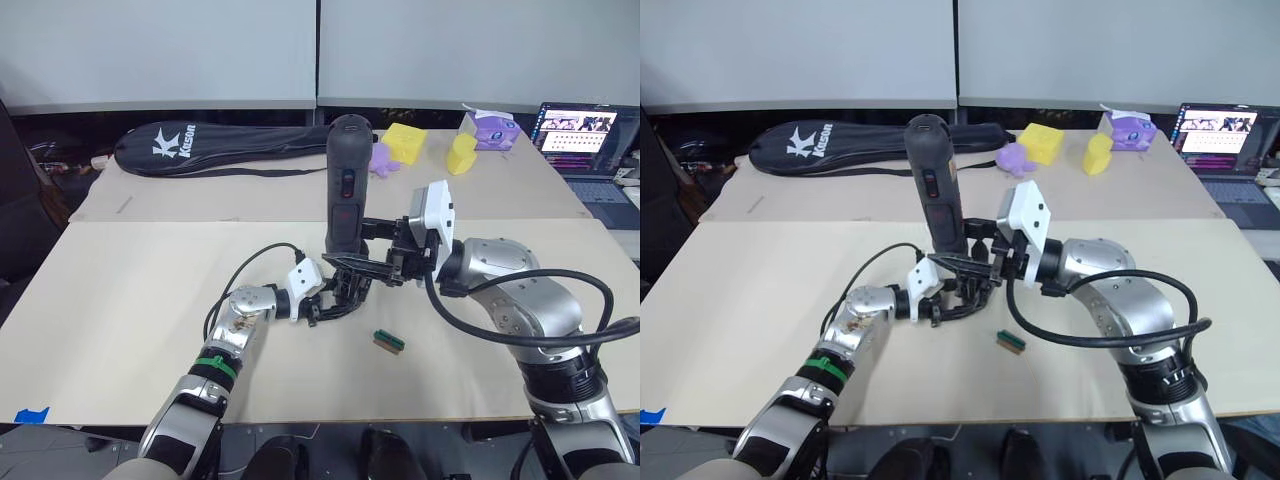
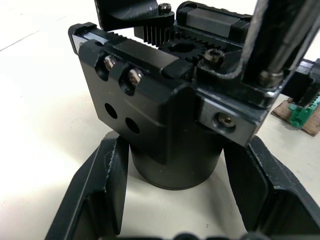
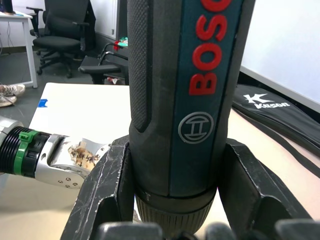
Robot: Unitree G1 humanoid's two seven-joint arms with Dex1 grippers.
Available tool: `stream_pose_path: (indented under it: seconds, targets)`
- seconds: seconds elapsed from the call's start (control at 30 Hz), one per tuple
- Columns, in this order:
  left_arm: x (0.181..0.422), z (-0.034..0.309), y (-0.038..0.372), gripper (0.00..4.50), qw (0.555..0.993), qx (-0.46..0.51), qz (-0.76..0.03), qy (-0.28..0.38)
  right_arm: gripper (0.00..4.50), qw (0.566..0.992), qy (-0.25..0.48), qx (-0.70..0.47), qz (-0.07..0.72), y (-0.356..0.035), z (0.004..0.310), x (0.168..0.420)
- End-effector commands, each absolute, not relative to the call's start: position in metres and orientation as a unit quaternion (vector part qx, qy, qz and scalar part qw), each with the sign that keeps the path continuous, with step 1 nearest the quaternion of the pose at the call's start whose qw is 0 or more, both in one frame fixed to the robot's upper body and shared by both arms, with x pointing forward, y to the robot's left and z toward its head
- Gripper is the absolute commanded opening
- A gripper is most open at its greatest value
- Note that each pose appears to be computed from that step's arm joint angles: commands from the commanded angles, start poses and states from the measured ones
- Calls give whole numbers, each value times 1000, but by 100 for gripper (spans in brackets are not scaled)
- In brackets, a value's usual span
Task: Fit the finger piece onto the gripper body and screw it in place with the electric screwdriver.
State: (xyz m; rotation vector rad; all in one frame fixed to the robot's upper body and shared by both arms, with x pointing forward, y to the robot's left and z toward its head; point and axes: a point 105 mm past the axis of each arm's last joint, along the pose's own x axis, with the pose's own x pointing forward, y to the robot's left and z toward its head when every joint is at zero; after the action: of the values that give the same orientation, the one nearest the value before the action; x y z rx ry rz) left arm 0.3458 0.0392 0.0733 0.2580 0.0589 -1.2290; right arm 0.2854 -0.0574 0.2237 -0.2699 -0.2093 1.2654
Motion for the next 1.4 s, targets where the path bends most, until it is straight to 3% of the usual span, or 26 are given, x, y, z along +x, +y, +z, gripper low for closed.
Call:
stream_pose_path:
  seconds: [0.03, 0.17, 0.37, 0.67, 0.8, 0.93, 0.97, 1.07, 1.13, 1.2, 1.3, 1.4]
  targets:
    - [350, 87, 41, 228, 815, 121, -567, -2, 193, 818, 8, -133, 560, -74, 179, 299]
    - [350, 87, 40, 228, 814, 120, -568, -1, 193, 811, -39, -137, 567, -68, 205, 294]
    - [349, 80, 38, 228, 812, 119, -571, 10, 193, 769, -165, -102, 610, -53, 280, 272]
    - [348, 76, 35, 228, 810, 117, -575, 15, 193, 721, -206, -73, 657, -51, 301, 243]
    - [350, 79, 43, 228, 815, 122, -567, 17, 193, 718, -166, -61, 673, -59, 292, 234]
    - [344, 87, 62, 427, 808, 125, -575, 24, 193, 740, -121, -21, 662, -79, 290, 226]
    - [337, 90, 72, 449, 800, 130, -584, 30, 193, 755, -95, -2, 649, -90, 289, 225]
    - [318, 99, 93, 450, 778, 146, -610, 42, 193, 784, -14, 44, 620, -116, 280, 221]
    - [300, 106, 109, 450, 753, 157, -636, 60, 193, 825, 113, 99, 545, -157, 251, 232]
    - [289, 110, 116, 450, 738, 162, -651, 71, 193, 846, 190, 132, 480, -186, 231, 237]
    - [282, 119, 116, 450, 722, 175, -666, 69, 193, 866, 286, 178, 369, -232, 196, 249]
    - [280, 123, 114, 450, 713, 183, -674, 64, 193, 872, 325, 189, 312, -254, 178, 256]
